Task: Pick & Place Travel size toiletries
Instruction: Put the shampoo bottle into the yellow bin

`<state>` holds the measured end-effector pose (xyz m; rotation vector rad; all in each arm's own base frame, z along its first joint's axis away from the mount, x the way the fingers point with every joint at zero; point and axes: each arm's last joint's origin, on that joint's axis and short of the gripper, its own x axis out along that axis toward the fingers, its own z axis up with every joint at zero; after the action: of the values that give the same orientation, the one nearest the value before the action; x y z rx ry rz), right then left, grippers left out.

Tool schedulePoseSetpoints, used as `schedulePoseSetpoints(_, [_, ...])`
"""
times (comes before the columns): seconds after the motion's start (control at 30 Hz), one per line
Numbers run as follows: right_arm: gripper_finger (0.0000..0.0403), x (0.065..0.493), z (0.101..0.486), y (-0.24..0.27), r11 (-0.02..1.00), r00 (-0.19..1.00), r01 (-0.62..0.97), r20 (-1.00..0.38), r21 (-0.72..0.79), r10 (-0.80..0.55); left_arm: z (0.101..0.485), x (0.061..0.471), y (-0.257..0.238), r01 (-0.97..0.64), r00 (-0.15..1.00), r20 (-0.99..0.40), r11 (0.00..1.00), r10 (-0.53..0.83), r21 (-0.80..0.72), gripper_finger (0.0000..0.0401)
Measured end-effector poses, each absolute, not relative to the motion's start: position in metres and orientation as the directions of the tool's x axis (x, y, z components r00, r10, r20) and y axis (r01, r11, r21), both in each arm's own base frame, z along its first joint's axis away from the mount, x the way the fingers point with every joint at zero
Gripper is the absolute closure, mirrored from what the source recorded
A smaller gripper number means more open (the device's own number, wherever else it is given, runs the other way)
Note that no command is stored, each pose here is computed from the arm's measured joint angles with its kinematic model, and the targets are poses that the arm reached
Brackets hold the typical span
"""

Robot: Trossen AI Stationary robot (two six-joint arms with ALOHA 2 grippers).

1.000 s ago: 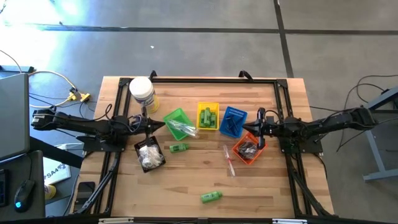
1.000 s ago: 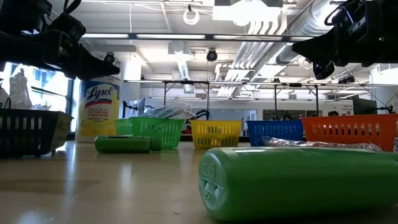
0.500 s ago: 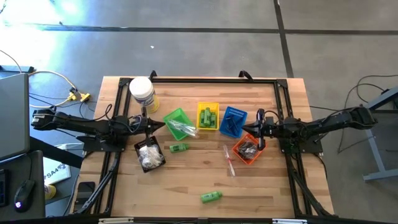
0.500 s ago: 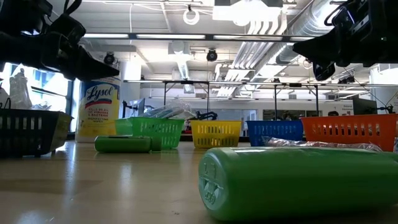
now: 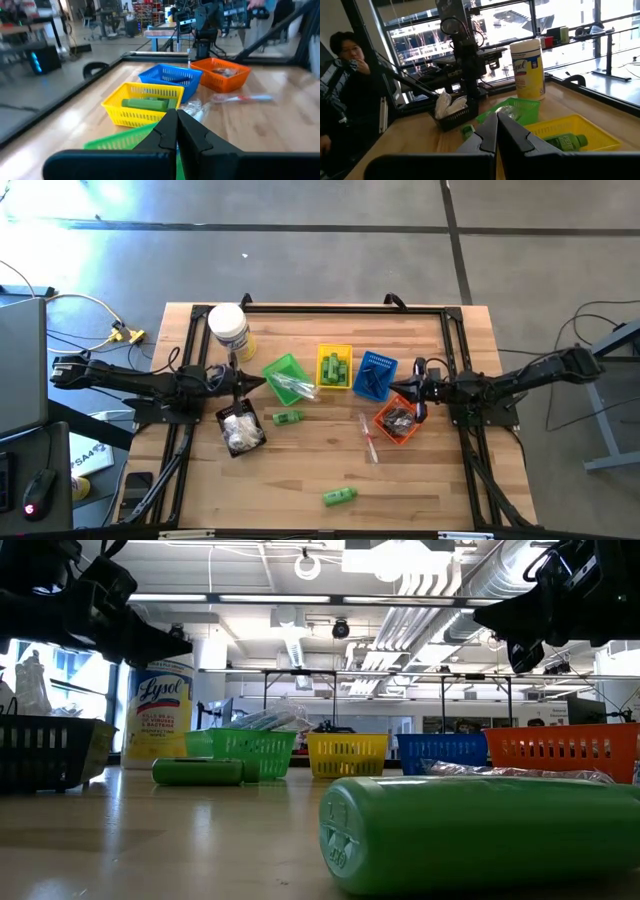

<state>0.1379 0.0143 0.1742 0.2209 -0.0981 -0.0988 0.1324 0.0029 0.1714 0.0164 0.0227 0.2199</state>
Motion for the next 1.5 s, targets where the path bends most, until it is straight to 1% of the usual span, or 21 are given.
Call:
schedulePoseSetpoints(0.1, [0.0400,0.138,0.174,0.017,0.973,0.990,0.092,0.085,0.213,-0.112,0.171,0.133,0.003,-0.206,0.978,-0.021,0.976,0.205,-0.075,0.0401])
schedulePoseSetpoints(0.2, [0.0400,0.137,0.174,0.018,0.975,0.991,0.084,0.085,0.204,-0.103,0.172,0.133,0.001,-0.156,0.988,-0.024,0.985,0.155,-0.080,0.0401])
schedulePoseSetpoints(0.33, [0.0400,0.137,0.174,0.018,0.975,0.991,0.088,0.085,0.204,-0.107,0.186,0.142,0.000,-0.136,0.989,-0.073,0.983,0.127,-0.126,0.0401])
schedulePoseSetpoints(0.4, [0.0400,0.137,0.174,0.018,0.975,0.991,0.089,0.082,0.203,-0.108,0.192,0.148,-0.003,-0.131,0.986,-0.123,0.981,0.114,-0.146,0.0400])
schedulePoseSetpoints(0.5, [0.0400,0.138,0.172,0.018,0.976,0.992,0.092,0.070,0.197,-0.107,0.195,0.159,-0.011,-0.126,0.974,-0.203,0.982,0.096,-0.142,0.0389])
schedulePoseSetpoints(0.63, [0.0400,0.139,0.170,0.018,0.980,0.993,0.097,0.050,0.176,-0.107,0.203,0.177,-0.024,-0.106,0.955,-0.288,0.986,0.065,-0.131,0.0359])
schedulePoseSetpoints(0.87, [0.0400,0.141,0.166,0.019,0.982,0.994,0.102,0.020,0.159,-0.107,0.223,0.221,-0.047,-0.147,0.821,-0.570,0.978,0.036,-0.150,0.0278])
schedulePoseSetpoints(0.93, [0.0400,0.142,0.166,0.019,0.982,0.994,0.103,0.019,0.158,-0.107,0.224,0.232,-0.051,-0.189,0.742,-0.668,0.973,0.051,-0.135,0.0256])
schedulePoseSetpoints(1.07, [0.0400,0.142,0.166,0.019,0.982,0.994,0.101,0.024,0.159,-0.106,0.221,0.256,-0.057,-0.257,0.613,-0.786,0.961,0.084,-0.098,0.0222])
schedulePoseSetpoints(1.17, [0.0400,0.142,0.166,0.019,0.983,0.995,0.090,0.024,0.159,-0.095,0.210,0.270,-0.060,-0.281,0.535,-0.839,0.958,0.100,-0.065,0.0209])
schedulePoseSetpoints(1.33, [0.0400,0.142,0.166,0.019,0.983,0.995,0.090,0.024,0.159,-0.095,0.195,0.285,-0.065,-0.302,0.437,-0.895,0.952,0.088,-0.054,0.0205])
schedulePoseSetpoints(1.5, [0.0400,0.142,0.166,0.020,0.985,0.997,0.063,0.024,0.158,-0.067,0.188,0.289,-0.066,-0.319,0.402,-0.911,0.947,0.097,-0.040,0.0205])
